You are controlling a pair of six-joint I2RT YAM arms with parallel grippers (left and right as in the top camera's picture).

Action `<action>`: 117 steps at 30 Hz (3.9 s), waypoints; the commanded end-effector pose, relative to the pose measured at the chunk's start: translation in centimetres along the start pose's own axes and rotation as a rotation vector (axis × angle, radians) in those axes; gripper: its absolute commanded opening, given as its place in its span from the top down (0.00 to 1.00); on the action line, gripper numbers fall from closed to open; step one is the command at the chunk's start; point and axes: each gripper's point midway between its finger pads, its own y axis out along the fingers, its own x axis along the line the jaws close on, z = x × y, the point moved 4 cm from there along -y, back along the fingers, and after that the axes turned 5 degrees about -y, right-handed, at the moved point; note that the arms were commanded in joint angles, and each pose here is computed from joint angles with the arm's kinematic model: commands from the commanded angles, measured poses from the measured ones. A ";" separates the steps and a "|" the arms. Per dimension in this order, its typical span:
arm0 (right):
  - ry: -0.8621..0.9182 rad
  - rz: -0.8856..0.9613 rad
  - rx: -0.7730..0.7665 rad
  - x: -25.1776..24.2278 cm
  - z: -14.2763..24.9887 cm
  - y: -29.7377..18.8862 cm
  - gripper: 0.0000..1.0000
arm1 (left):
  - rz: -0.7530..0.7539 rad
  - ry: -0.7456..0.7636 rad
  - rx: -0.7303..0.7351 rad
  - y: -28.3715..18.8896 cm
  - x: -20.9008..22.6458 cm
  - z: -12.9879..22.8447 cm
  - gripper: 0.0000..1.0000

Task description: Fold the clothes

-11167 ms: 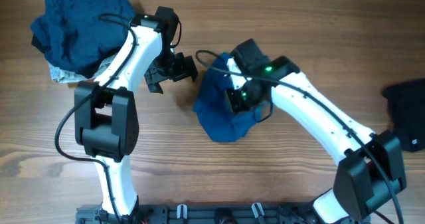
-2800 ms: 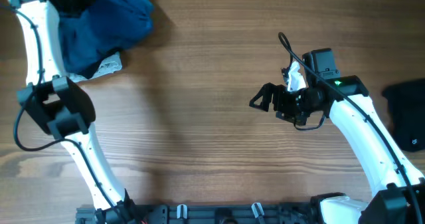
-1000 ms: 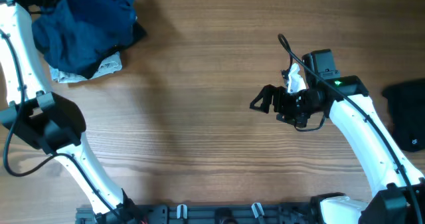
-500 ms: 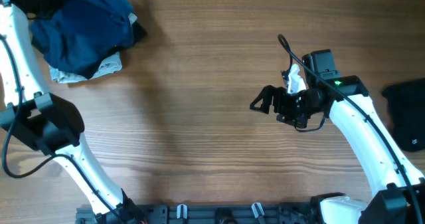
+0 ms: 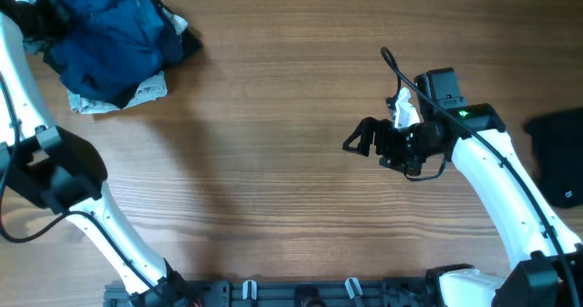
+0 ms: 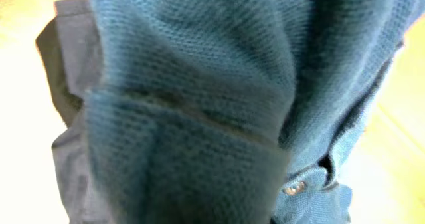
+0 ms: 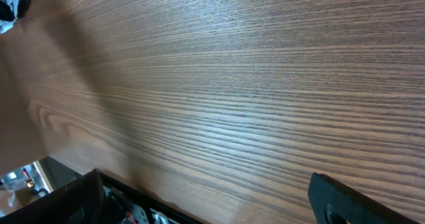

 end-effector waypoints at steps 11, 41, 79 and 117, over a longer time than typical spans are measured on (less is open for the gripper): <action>-0.007 -0.020 0.012 0.1 0.3 0.1 0.00 | -0.174 -0.003 -0.106 -0.3 2.8 -2.1 0.00; -0.006 -0.022 0.019 0.1 0.5 0.1 0.00 | 0.026 -0.103 -0.066 16.9 -1.5 -0.6 0.92; -0.121 -0.049 -0.037 0.7 -0.8 0.1 0.00 | 0.094 -0.024 -0.096 3.8 -6.8 3.4 0.82; -0.120 -0.067 -0.028 0.9 -0.6 0.1 0.00 | 0.104 -0.102 -0.404 0.6 -6.9 2.9 0.69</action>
